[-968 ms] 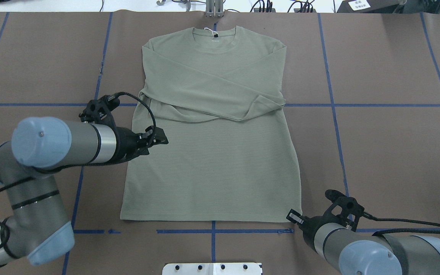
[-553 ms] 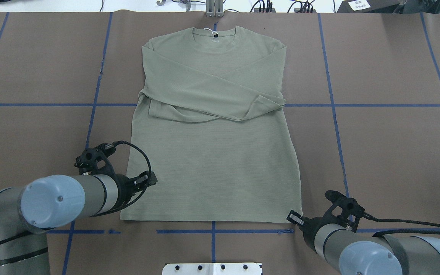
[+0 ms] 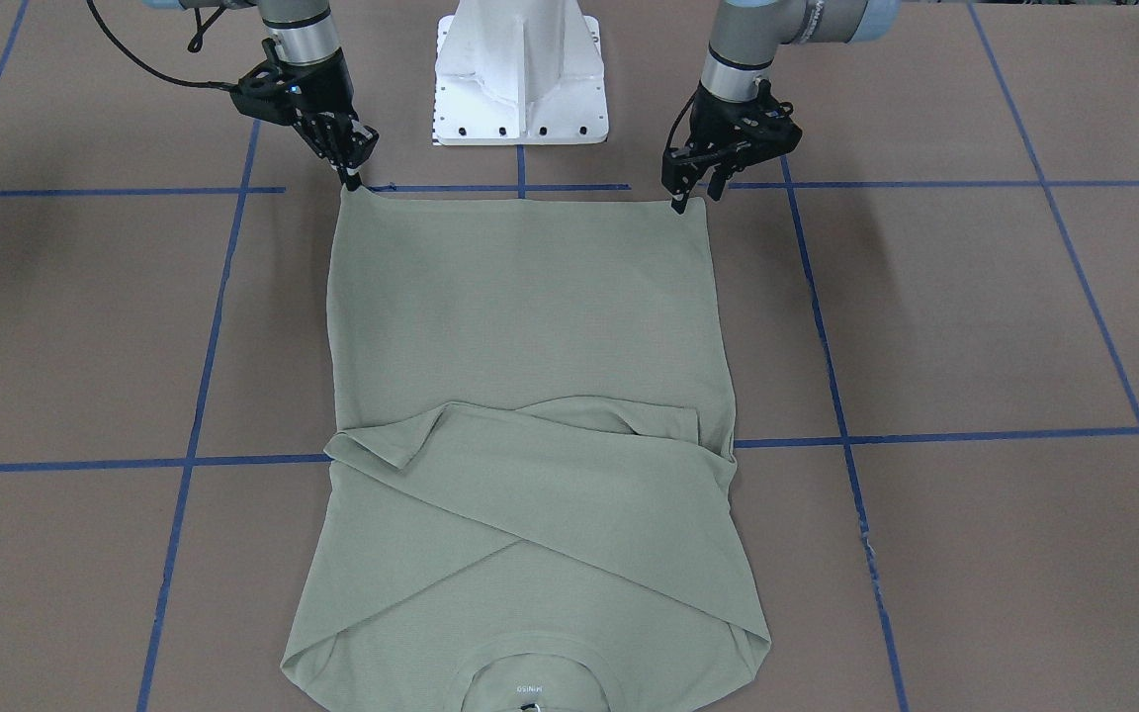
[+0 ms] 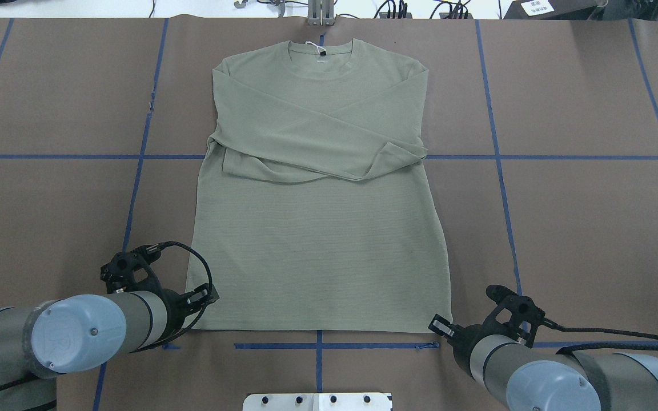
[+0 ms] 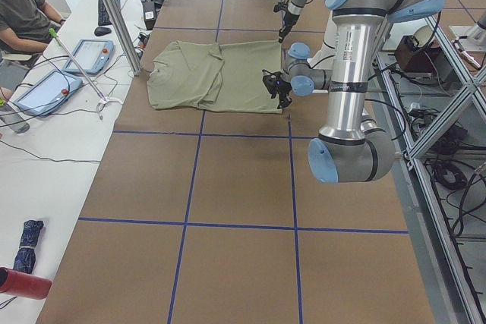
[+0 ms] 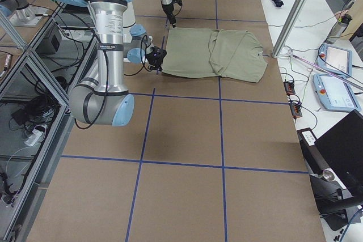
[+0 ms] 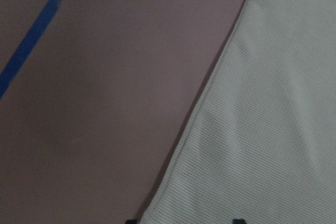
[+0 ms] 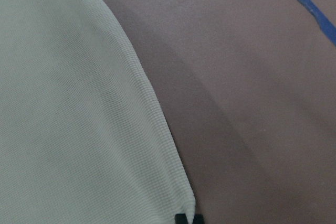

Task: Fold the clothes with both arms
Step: 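Grasp both hem corners with the left and right grippers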

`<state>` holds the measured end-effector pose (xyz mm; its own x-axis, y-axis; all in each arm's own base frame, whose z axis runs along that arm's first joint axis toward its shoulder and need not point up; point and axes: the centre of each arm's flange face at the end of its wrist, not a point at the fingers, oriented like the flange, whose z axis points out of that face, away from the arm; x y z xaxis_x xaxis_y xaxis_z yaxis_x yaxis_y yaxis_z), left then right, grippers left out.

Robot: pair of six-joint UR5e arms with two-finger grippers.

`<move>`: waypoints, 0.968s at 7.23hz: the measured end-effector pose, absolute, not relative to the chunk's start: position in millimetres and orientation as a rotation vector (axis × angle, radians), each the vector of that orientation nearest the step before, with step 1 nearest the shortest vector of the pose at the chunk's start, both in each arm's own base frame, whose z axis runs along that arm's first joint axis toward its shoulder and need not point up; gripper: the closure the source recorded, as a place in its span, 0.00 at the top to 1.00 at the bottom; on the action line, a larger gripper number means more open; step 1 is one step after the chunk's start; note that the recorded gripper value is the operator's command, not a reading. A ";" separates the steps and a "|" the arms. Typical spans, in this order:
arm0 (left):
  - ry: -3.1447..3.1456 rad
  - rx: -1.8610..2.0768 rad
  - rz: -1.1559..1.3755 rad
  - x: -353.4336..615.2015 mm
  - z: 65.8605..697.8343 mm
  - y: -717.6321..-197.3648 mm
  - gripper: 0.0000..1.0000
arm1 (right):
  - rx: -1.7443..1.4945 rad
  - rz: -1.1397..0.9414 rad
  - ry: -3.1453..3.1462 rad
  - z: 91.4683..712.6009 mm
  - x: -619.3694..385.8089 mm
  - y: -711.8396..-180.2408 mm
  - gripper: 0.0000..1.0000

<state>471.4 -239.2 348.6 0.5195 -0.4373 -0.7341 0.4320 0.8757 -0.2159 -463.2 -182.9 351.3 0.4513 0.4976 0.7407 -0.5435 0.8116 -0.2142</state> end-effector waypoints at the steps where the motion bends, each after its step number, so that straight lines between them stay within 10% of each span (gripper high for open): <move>1: 0.877 -0.010 -0.516 472.9 351.1 -236.5 0.60 | 0.057 0.643 -0.894 351.6 -463.5 -182.8 0.00; 6: 0.858 -0.022 -0.496 481.6 359.2 -226.0 0.53 | 0.059 0.644 -0.890 352.8 -463.6 -183.3 0.00; 7: 0.852 -0.023 -0.494 483.8 362.0 -225.2 0.33 | 0.059 0.644 -0.890 352.8 -463.5 -183.2 0.00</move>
<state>483.8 -225.2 362.0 0.5528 -0.4268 -0.7157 0.4086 0.8874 -0.2136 -463.5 -183.2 352.8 0.4549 0.4982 0.7381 -0.5452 0.8112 -0.2114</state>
